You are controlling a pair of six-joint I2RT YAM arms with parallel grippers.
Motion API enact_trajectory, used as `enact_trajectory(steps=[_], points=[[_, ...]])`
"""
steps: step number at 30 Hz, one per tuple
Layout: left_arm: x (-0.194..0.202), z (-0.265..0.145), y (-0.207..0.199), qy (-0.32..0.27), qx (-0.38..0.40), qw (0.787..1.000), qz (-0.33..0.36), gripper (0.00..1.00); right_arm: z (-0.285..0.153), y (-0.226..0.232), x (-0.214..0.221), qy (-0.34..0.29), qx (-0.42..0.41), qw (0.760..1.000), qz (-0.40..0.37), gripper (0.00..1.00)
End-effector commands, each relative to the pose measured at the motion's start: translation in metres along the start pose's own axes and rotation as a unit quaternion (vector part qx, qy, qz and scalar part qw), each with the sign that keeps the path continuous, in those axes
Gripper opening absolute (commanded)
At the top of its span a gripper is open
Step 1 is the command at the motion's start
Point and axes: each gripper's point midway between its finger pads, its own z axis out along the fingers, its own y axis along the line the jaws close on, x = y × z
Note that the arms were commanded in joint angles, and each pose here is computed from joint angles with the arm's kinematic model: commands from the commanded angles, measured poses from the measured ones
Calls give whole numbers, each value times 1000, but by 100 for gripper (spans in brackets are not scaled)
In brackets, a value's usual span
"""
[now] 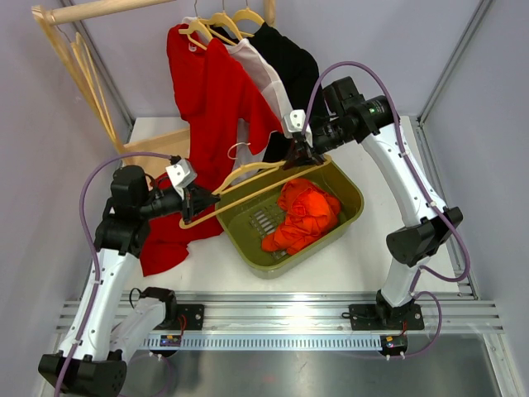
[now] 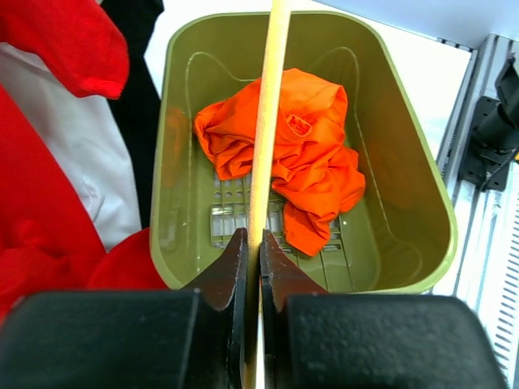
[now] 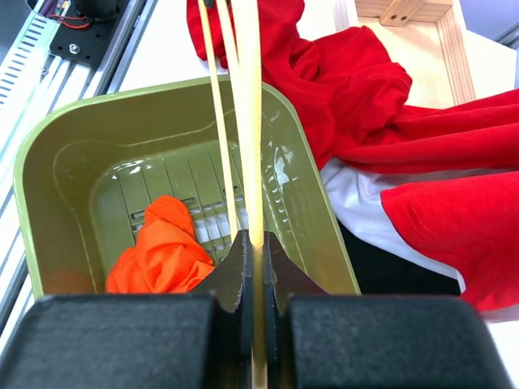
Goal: Remove the t-shirt from the hanger
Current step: Pass the hanger from the right arm to the left
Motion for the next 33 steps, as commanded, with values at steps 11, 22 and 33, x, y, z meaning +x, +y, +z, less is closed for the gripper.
enact_trajectory(steps=[11,22,33], points=[[-3,-10,-26,-15,19,998,-59,0,-4,57,-16,-22,-76,989,123,13],[-4,-34,-52,-28,-6,999,-42,0,-42,16,-31,4,62,991,115,93],[-13,-62,-57,-40,-88,995,-30,0,-130,-32,-9,-24,255,955,152,99]])
